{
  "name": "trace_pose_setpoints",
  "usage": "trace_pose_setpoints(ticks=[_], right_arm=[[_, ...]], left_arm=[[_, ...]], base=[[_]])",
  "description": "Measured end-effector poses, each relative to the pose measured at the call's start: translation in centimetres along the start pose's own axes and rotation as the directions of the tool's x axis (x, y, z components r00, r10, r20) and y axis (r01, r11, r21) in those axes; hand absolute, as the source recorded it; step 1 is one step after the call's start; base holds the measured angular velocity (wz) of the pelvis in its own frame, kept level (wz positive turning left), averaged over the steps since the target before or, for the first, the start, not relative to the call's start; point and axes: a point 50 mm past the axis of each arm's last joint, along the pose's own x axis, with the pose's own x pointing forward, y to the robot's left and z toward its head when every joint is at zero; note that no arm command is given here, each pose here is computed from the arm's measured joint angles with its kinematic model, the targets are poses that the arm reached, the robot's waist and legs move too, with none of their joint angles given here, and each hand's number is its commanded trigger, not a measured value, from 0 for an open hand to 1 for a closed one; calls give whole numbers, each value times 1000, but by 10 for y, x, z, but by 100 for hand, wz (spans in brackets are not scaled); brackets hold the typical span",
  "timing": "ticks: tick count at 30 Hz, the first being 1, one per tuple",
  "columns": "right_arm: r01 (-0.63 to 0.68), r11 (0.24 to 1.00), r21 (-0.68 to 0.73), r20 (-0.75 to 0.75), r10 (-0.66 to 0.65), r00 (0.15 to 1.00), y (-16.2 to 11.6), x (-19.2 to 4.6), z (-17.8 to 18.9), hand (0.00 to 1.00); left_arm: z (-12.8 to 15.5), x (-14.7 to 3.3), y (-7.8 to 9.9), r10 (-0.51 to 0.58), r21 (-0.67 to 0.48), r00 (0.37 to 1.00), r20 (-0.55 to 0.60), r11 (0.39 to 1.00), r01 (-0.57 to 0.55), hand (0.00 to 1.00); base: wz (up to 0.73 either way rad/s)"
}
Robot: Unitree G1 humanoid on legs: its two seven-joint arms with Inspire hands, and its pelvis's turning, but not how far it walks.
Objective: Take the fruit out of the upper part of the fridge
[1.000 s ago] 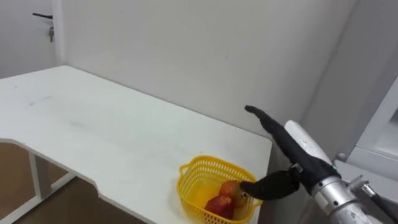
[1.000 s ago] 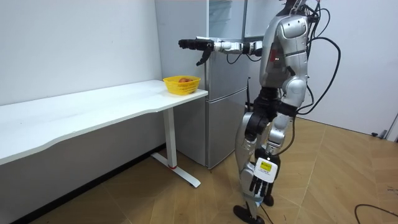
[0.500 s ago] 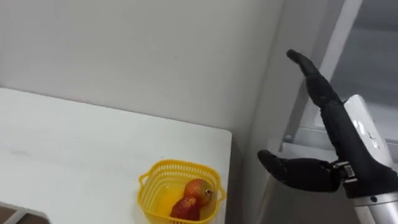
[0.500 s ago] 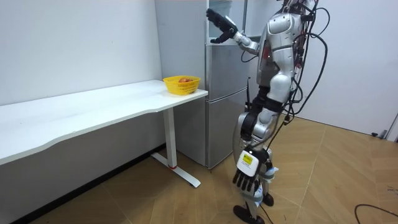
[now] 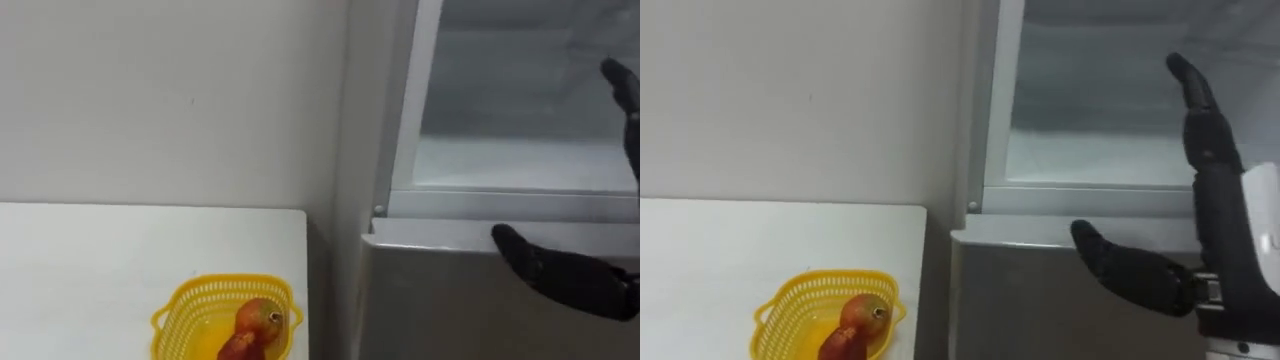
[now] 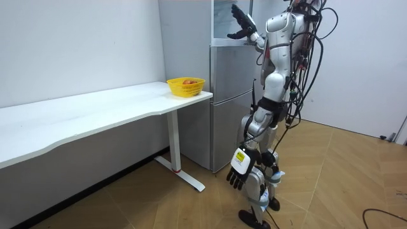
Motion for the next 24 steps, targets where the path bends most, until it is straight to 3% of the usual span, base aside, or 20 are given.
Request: trace_pose_setpoints(ticks=[8,13,24], right_arm=[[-49,998,-49,-237,36,971,-2,-40,-35,0],[-50,998,-41,-458,25,889,-2,-79,-64,0],[92,995,-44,-696,-96,712,-9,-119,-96,0]], left_arm=[[11,2,3,26,-21,999,32,999,-26,0],[14,2,4,45,-21,998,39,999,-44,0],[15,2,1,55,-7,998,25,998,-55,0]], base=[[-18],[-13],[-6]])
